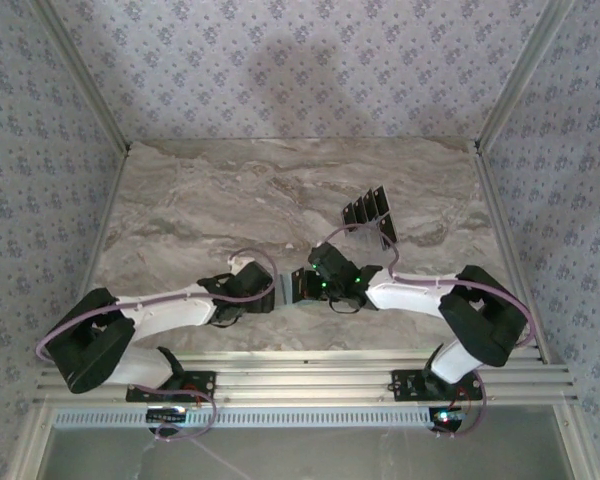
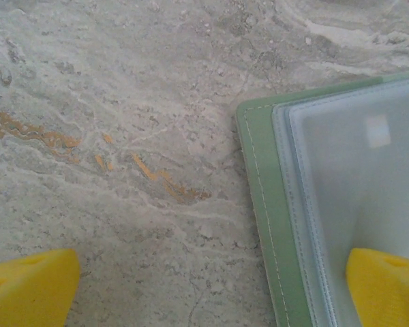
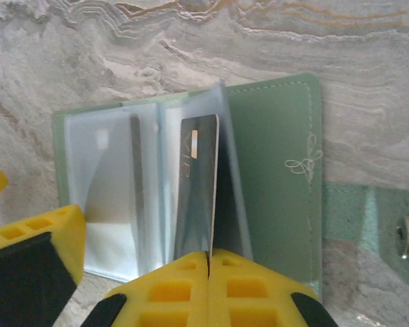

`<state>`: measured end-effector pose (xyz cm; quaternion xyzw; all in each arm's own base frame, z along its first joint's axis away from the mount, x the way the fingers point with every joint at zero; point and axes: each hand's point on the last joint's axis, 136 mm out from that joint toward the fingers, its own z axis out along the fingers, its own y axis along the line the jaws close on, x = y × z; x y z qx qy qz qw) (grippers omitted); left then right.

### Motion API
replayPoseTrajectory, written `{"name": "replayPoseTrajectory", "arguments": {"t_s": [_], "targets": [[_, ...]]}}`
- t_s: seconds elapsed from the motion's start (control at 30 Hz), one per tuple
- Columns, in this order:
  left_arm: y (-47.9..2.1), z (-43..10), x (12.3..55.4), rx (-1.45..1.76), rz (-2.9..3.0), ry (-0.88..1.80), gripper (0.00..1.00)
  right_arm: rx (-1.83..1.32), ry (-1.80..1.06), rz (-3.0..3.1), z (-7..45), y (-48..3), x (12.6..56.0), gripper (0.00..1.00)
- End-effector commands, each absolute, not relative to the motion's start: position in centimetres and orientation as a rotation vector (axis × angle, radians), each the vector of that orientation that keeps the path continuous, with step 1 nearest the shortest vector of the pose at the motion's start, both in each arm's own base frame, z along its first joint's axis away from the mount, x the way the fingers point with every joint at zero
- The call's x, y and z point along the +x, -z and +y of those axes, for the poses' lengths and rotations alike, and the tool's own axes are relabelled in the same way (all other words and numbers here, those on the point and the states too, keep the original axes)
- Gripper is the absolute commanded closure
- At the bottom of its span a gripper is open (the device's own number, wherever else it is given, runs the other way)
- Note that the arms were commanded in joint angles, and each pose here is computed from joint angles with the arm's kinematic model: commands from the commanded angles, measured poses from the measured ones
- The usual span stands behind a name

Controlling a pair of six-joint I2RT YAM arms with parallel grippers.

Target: Put the credit cards into the card holder

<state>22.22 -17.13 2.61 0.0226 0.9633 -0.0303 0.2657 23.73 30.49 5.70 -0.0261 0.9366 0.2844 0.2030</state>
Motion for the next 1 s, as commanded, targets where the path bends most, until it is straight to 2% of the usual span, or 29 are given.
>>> {"name": "replayPoseTrajectory", "arguments": {"t_s": [0.0,0.5,0.97], "targets": [[-1.6,-15.3,21.4,0.062,2.635,-0.014,0.0,-0.112,-0.841,2.581,30.3,-6.4,23.8,1.0],[-1.6,-15.4,21.4,0.065,2.635,-0.013,0.0,-0.124,-1.11,2.451,31.9,-7.3,24.1,1.0],[-1.7,-15.4,21.4,0.066,2.634,-0.013,0.0,-0.091,-1.127,2.481,32.2,-5.5,24.1,1.0]]}}
